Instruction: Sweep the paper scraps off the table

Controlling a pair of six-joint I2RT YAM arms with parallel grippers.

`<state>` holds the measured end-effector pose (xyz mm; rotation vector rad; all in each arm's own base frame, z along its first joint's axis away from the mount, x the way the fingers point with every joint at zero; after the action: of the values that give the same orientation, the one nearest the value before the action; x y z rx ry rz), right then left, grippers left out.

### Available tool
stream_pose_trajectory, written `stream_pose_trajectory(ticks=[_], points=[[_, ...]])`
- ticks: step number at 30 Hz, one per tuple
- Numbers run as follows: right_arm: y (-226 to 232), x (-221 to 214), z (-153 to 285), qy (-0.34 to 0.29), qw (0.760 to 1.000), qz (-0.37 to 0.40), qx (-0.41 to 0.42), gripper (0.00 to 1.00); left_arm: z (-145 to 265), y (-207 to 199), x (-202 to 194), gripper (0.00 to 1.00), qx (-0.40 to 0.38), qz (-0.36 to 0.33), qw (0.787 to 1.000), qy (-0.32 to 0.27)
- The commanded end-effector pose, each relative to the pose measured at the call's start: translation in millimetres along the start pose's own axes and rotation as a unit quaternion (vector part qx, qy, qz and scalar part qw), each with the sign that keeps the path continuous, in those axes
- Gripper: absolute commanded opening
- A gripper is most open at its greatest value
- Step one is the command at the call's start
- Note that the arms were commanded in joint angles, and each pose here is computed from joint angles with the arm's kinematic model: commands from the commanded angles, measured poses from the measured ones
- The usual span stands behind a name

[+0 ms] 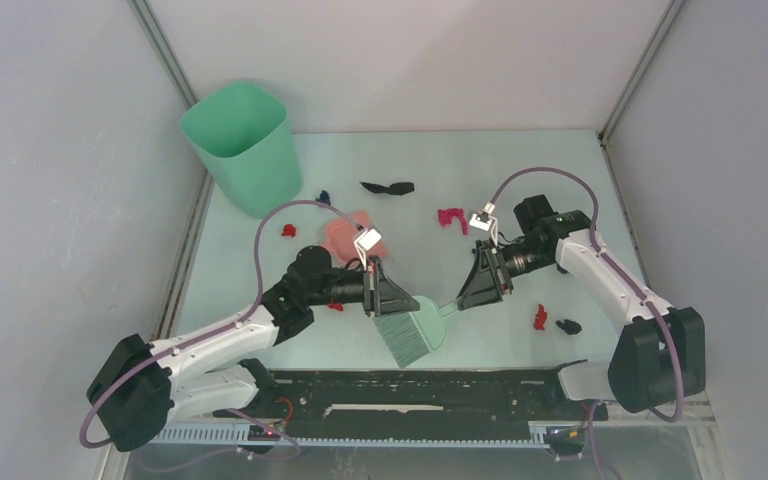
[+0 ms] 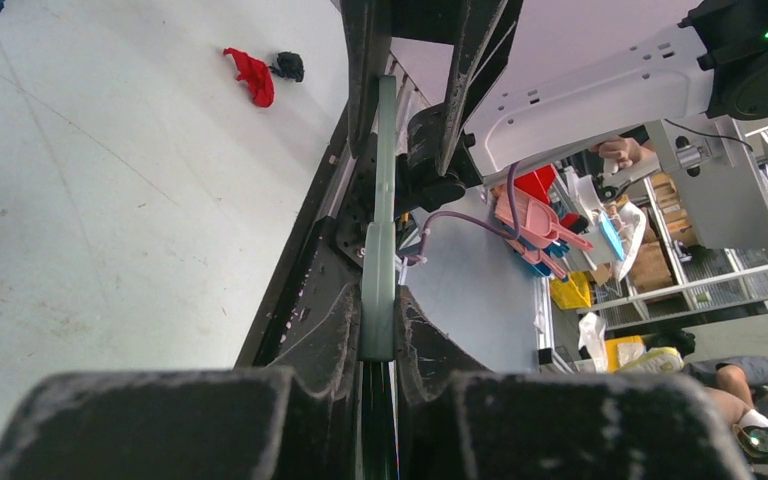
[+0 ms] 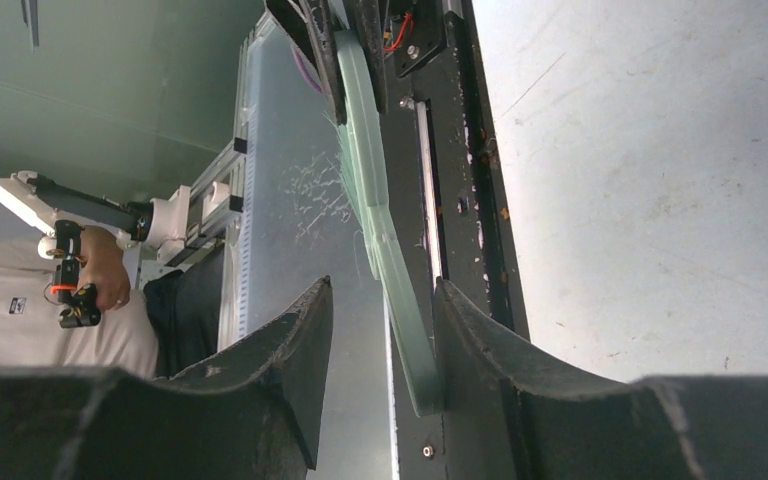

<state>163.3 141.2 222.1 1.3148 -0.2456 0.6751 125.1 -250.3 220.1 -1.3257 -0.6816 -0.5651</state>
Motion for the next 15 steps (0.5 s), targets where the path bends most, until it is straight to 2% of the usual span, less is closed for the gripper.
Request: stream_pose_trajectory(ticks=[1, 15], points=[[12.0, 4.0, 3.5, -0.016, 0.999, 0.029, 0.016, 0.48, 0.2, -1.1, 11.2, 0.0, -0.007, -0.006, 1.0, -0.03], [12.6, 4.0, 3.8, -0.018, 0.999, 0.034, 0.018, 0.38, 0.5, 5.1, 9.9, 0.0, -0.008, 0.01, 0.999, -0.039]])
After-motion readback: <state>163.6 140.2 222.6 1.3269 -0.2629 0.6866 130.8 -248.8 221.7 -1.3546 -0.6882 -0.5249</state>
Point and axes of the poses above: each gripper's point midway between its finger pads, its own z axis back along the fingers, its own y axis along the line the jaws close on, x = y × z, the point moved 7 cm from there along z, back along the fingers, and after that the axes turned 7 degrees about -z, right-handed, at the moved point
